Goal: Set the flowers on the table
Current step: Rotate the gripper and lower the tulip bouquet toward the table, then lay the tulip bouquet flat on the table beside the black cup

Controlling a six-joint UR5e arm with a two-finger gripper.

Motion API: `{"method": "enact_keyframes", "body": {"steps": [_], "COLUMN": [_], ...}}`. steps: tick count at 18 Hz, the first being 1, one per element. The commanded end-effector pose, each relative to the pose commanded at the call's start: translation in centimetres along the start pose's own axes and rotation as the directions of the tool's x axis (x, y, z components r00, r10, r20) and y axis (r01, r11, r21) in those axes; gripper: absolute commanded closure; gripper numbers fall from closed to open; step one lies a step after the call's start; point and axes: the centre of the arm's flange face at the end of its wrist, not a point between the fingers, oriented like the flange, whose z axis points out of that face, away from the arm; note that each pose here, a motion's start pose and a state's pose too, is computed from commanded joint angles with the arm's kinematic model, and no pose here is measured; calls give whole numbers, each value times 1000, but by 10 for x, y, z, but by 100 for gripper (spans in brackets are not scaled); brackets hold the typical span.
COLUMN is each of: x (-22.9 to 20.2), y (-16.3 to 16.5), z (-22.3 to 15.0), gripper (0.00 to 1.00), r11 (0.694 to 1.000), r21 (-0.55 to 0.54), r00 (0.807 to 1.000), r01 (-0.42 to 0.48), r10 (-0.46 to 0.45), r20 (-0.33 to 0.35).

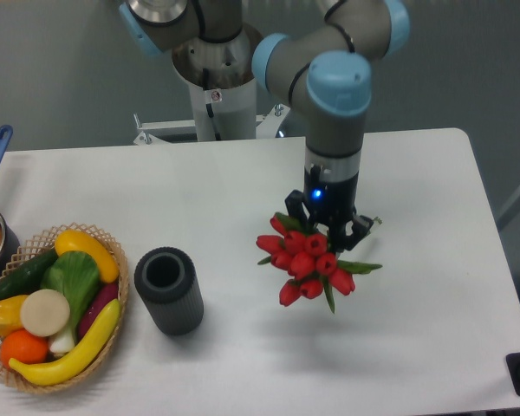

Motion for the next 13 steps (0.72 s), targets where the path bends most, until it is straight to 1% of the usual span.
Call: {"method": "enact_keyframes", "body": {"steps": [5,13], "x": [-3,-1], "y": [-10,-35], "z": [44,90], "gripper": [58,58], "r11": [996,992], "r21": [-84,-105], "r00": [999,995], "r01": [-37,-74], "r10": [35,67], "r20": [-26,-69]}}
